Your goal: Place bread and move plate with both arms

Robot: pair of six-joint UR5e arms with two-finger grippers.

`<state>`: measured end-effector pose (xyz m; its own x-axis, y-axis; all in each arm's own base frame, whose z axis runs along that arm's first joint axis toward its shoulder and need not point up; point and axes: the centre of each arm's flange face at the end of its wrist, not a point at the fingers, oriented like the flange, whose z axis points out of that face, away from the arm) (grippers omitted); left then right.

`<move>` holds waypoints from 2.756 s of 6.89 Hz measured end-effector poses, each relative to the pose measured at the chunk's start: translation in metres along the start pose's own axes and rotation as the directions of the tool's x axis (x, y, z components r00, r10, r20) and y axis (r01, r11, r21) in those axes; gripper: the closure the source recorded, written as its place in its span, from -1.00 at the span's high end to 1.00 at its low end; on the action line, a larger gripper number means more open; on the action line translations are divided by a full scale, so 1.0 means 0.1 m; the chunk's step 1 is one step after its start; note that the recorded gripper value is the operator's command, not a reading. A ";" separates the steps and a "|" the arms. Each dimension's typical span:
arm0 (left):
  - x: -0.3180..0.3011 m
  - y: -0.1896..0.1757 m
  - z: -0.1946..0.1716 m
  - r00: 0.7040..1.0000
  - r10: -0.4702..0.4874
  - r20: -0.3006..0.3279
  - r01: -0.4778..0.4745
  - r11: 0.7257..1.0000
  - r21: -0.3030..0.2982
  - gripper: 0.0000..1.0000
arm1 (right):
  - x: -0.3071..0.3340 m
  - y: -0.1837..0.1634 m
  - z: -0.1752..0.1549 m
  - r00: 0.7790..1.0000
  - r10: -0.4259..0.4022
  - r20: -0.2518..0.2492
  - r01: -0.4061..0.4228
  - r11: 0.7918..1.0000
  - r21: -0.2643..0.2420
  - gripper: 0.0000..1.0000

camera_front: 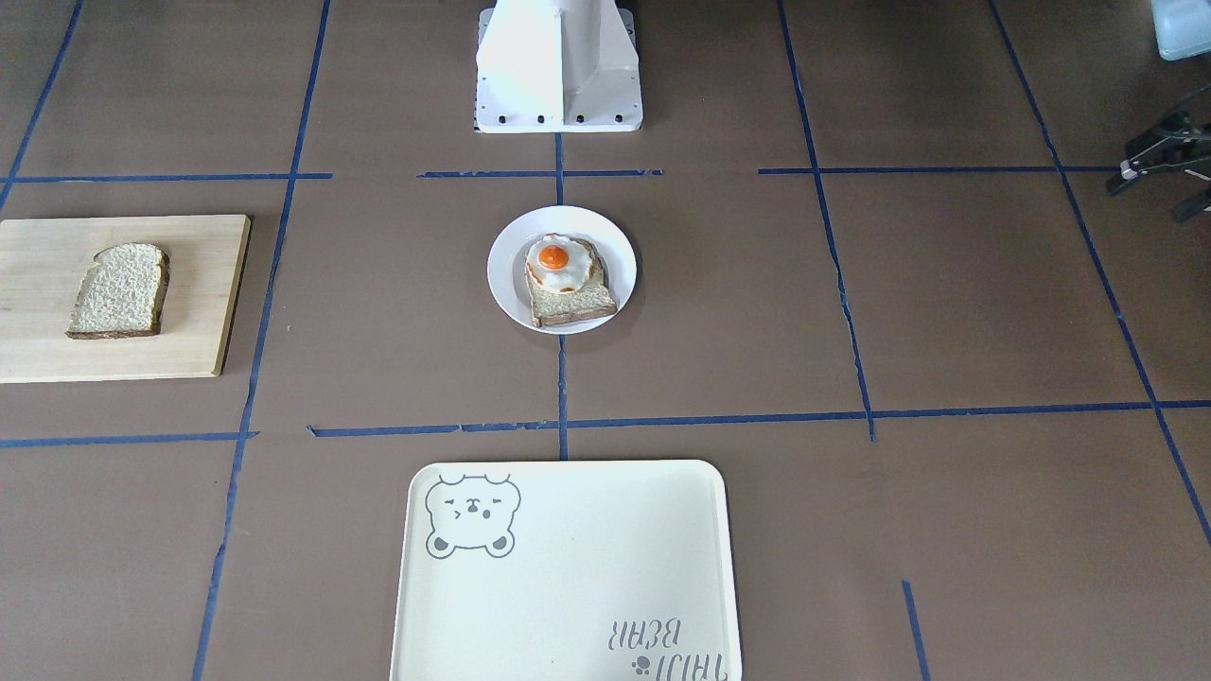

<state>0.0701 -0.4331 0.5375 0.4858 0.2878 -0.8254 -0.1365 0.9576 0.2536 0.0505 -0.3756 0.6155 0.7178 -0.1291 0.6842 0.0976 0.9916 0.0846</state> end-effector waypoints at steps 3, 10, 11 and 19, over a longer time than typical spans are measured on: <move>1.34 -0.36 0.74 0.980 -0.145 -0.133 0.141 0.989 -0.042 1.00 | -0.01 -0.01 0.00 1.000 0.001 0.004 -0.001 1.000 0.000 0.99; 2.29 -0.52 1.06 0.965 -0.213 -0.151 0.222 0.974 0.040 1.00 | -0.82 -0.33 0.92 0.981 0.129 0.145 -0.145 0.984 0.107 0.97; 2.35 -0.53 0.99 0.968 -0.203 -0.150 0.215 0.974 0.068 1.00 | -0.94 -0.36 1.08 0.977 0.151 0.150 -0.168 0.980 0.107 0.92; 2.50 -0.50 0.75 0.972 -0.173 -0.160 0.195 0.972 0.134 1.00 | -1.25 -0.34 1.75 0.951 0.217 0.218 -0.237 0.969 0.067 -0.05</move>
<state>0.2629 -0.4101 0.3563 0.3578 0.1162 -0.9265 0.0776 0.9851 0.1535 -0.1628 -0.3921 0.6537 0.5537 0.0942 0.8274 -0.1214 0.9921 -0.0317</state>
